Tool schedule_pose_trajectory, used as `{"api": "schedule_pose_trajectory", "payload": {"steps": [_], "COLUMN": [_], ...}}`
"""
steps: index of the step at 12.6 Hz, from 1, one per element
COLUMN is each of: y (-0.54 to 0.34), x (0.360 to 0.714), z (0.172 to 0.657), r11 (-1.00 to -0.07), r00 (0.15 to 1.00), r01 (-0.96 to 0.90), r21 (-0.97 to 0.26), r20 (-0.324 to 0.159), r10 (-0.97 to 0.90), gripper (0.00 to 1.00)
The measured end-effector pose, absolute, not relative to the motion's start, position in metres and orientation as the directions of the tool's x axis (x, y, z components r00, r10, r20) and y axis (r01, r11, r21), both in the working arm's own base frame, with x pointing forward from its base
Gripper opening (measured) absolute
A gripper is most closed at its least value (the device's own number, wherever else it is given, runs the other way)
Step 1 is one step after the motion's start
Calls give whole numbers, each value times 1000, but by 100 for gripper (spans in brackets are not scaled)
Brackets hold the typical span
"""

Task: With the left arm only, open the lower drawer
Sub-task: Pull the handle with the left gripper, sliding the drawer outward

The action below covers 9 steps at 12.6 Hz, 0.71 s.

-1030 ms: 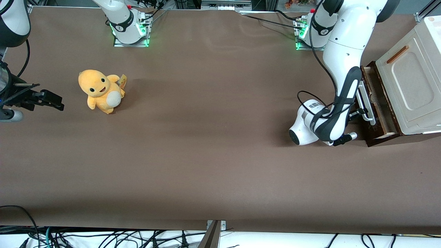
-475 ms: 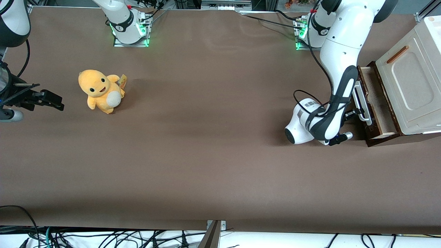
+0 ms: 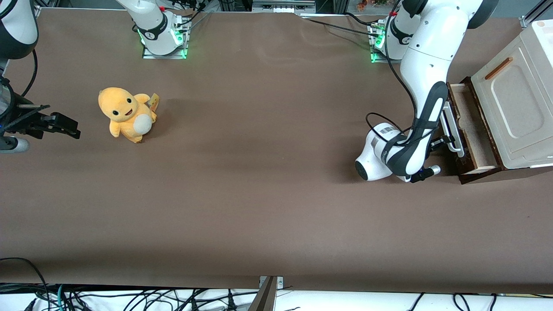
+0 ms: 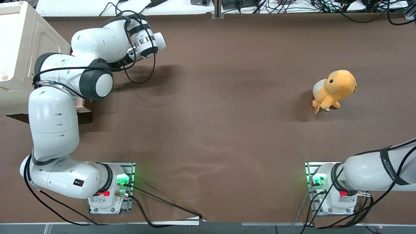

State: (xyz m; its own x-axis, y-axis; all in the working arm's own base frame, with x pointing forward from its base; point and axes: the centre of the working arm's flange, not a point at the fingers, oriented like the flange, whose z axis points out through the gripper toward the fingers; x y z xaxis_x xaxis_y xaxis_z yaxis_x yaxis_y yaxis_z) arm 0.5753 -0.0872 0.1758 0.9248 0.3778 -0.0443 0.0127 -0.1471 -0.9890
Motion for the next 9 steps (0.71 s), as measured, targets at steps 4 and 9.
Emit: {"api": "schedule_pose_trajectory", "payload": {"steps": [4, 9], "y": [-92, -97], "x": [576, 576], "z": [177, 180], "r11": [-154, -159], "r00": [925, 925], "r01": [13, 15], "r21": [-988, -987], "r20": [-46, -47], "r10": [377, 378], "gripper": [19, 19]}}
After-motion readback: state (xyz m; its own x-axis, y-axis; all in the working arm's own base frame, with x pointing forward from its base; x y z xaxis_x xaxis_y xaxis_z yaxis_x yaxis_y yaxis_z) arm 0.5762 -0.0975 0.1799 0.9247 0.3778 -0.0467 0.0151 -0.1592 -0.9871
